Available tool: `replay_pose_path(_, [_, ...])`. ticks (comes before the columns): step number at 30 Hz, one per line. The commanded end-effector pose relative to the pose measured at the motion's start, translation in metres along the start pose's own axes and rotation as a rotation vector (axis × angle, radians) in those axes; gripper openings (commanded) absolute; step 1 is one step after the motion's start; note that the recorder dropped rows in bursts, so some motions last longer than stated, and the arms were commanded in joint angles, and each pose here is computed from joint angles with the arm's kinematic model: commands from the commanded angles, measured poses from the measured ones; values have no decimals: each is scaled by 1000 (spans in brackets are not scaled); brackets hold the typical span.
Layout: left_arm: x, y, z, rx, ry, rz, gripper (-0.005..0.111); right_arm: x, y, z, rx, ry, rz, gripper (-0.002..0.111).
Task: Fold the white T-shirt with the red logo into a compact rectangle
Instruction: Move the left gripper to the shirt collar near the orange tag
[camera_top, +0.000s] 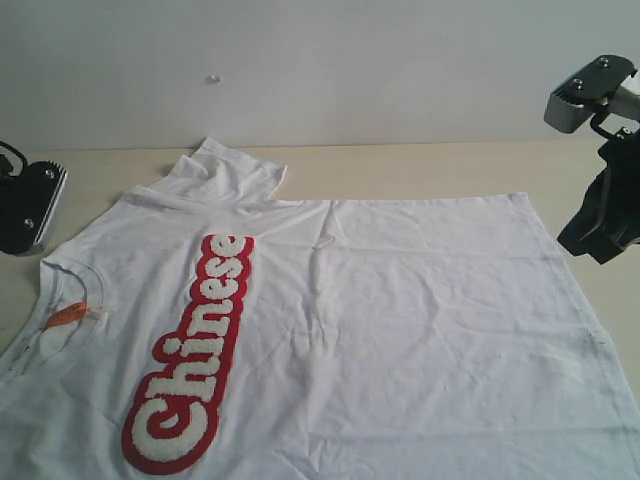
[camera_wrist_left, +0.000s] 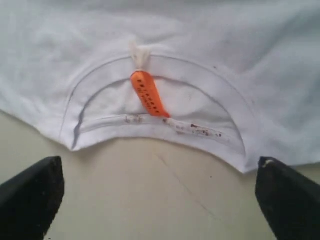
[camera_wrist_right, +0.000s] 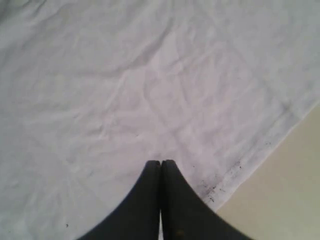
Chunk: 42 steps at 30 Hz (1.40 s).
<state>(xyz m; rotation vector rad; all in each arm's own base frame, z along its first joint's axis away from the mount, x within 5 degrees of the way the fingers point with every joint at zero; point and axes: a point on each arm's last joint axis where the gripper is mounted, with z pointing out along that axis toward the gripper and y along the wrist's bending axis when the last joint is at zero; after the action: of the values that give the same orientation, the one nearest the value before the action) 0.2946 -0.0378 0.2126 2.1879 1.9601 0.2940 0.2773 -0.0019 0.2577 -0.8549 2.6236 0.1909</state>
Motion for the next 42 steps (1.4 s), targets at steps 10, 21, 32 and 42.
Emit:
replay_pose_path(10, [22,23,40,174,-84,32,105,-2,-2,-4,43,-24,-60,0])
replay_pose_path(21, [26,21,89,241,-111,18,105,-3,-5,0,55,-16,-77,0])
replay_pose_path(32, [33,22,103,221,-82,36,105,-3,-10,8,67,-4,-110,0])
replay_pose_path(42, [35,23,110,205,-60,51,105,-1,-10,13,52,13,-187,0])
